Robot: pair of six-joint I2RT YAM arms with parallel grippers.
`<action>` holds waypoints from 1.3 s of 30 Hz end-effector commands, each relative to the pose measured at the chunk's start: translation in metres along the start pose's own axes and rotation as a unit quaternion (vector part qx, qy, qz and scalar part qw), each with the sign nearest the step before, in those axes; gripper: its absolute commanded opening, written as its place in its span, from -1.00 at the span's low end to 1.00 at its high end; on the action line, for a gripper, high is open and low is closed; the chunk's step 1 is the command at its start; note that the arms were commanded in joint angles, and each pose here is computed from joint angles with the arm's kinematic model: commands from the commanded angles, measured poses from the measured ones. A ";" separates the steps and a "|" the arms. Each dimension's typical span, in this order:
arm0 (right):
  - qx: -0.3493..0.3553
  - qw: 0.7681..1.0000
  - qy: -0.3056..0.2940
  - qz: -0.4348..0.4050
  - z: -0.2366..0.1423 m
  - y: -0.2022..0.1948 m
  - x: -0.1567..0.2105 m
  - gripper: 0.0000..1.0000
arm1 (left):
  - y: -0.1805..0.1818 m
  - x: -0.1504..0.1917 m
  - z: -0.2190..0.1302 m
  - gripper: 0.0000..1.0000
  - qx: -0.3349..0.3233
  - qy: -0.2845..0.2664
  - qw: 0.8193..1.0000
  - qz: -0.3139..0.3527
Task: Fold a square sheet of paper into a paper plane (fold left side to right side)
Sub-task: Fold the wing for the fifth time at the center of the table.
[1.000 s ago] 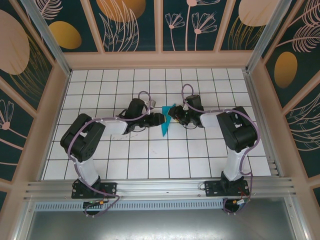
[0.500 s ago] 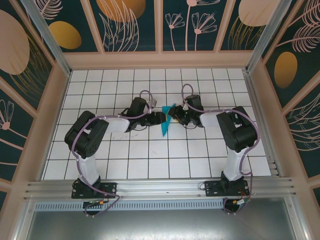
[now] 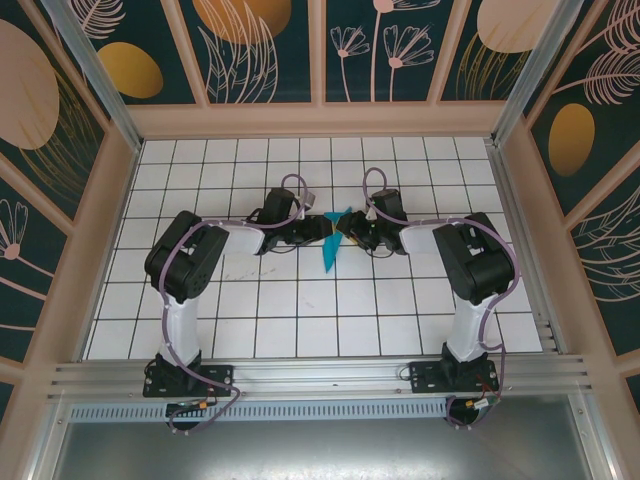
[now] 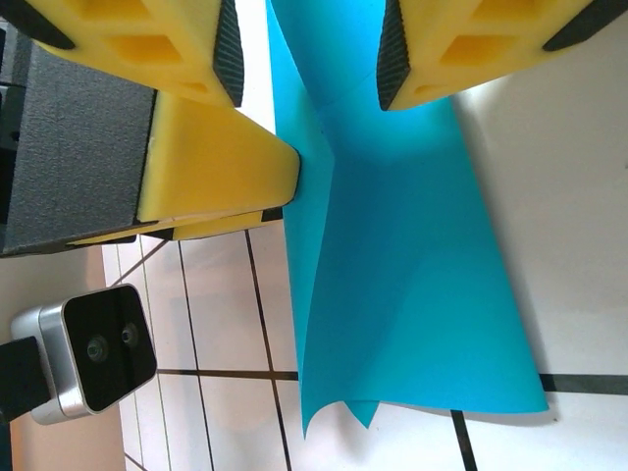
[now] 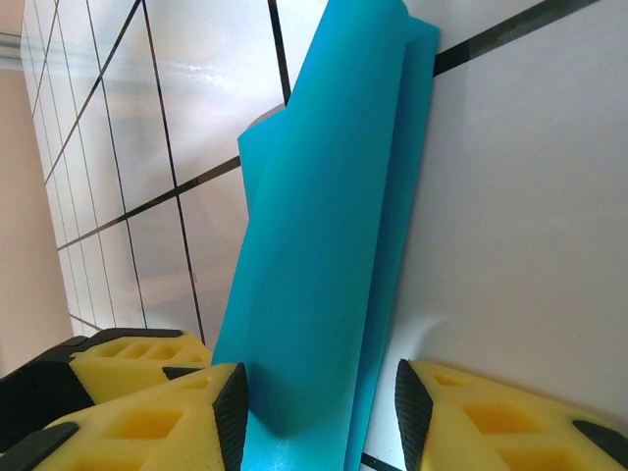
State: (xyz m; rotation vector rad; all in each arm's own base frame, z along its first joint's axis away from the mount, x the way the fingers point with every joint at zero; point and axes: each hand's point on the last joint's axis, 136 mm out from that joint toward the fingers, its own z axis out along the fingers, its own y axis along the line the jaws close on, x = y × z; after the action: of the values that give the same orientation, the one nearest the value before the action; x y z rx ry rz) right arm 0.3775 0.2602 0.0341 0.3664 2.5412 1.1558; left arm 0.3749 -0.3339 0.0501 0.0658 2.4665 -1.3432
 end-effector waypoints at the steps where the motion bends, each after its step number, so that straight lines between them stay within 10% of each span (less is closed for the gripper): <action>1: 0.042 0.999 0.032 -0.002 0.023 -0.030 0.026 -0.04 | -0.005 -0.007 0.008 -0.18 0.018 -0.003 1.000 0.004; 23: 0.038 0.999 0.033 -0.009 0.023 -0.025 0.025 -0.04 | -0.005 -0.011 0.014 -0.99 0.033 -0.009 0.999 0.006; 39: -0.027 0.998 -0.026 -0.042 -0.009 0.017 -0.018 0.19 | 0.006 -0.016 0.001 -1.00 0.010 -0.026 0.999 0.018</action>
State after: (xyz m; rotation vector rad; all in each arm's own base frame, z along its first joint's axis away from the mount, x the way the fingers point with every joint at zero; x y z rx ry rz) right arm 0.3823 0.2629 0.0423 0.3094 2.5226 1.1576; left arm 0.3873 -0.3357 0.0390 0.0497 2.4386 -1.3598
